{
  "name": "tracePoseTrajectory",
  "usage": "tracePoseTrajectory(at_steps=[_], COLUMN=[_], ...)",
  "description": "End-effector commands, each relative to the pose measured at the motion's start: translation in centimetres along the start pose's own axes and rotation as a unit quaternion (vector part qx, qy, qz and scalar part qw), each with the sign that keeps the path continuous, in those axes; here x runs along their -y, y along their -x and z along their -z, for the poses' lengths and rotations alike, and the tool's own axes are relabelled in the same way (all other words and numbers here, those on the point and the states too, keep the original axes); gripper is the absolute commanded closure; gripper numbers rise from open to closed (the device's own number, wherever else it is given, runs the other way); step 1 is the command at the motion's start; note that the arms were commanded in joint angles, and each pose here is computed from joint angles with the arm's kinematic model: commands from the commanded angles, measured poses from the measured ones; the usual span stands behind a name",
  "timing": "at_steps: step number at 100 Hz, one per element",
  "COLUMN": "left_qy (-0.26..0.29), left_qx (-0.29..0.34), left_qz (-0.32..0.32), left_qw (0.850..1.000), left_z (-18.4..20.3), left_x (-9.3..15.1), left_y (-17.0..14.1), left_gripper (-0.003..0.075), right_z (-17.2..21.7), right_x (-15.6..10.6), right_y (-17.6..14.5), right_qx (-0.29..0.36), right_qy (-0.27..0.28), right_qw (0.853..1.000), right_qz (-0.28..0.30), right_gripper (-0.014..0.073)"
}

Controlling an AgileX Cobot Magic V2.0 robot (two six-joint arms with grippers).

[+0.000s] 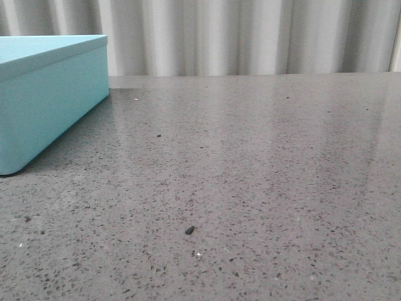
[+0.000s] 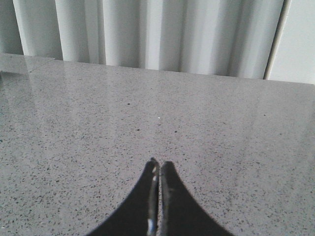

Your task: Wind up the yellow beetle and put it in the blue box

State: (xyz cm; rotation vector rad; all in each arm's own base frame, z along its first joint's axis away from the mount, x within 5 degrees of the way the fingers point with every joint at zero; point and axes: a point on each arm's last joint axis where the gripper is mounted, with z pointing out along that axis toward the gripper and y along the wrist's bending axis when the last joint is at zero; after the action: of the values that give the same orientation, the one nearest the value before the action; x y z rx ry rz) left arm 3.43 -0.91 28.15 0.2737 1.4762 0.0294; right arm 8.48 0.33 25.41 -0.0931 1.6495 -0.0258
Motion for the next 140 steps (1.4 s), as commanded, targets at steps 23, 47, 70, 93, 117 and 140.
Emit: tracePoseTrajectory(at_steps=[23, 47, 70, 93, 117, 140], left_qy=[0.024, 0.038, 0.032, 0.038, 0.039, 0.039], left_qx=[0.065, 0.102, 0.039, -0.095, -0.130, -0.130], left_qz=[0.068, 0.130, 0.152, 0.157, 0.160, 0.160], left_qw=[0.995, 0.986, 0.987, 0.982, 0.978, 0.978], left_z=[-0.3, -0.5, -1.2, -1.2, -1.1, -1.1], left_x=[-0.4, -0.2, 0.6, 1.1, 1.2, 1.2], left_y=[0.7, -2.1, -6.3, -9.5, -10.2, -10.2], left_gripper=[0.0741, 0.0741, 0.0741, 0.0741, 0.0741, 0.0741], right_z=[0.1, 0.1, 0.1, 0.1, 0.1, 0.1], right_x=[0.1, 0.1, 0.1, 0.1, 0.1, 0.1], right_y=[1.5, 1.5, 1.5, 1.5, 1.5, 1.5], right_qx=[0.047, 0.047, 0.047, 0.047, 0.047, 0.047], right_qy=[-0.003, -0.003, -0.003, -0.003, -0.003, -0.003], right_qw=[0.999, 0.999, 0.999, 0.999, 0.999, 0.999], right_qz=[0.007, 0.007, 0.007, 0.007, 0.007, 0.007], right_gripper=[0.0656, 0.0656, 0.0656, 0.0656, 0.0656, 0.0656])
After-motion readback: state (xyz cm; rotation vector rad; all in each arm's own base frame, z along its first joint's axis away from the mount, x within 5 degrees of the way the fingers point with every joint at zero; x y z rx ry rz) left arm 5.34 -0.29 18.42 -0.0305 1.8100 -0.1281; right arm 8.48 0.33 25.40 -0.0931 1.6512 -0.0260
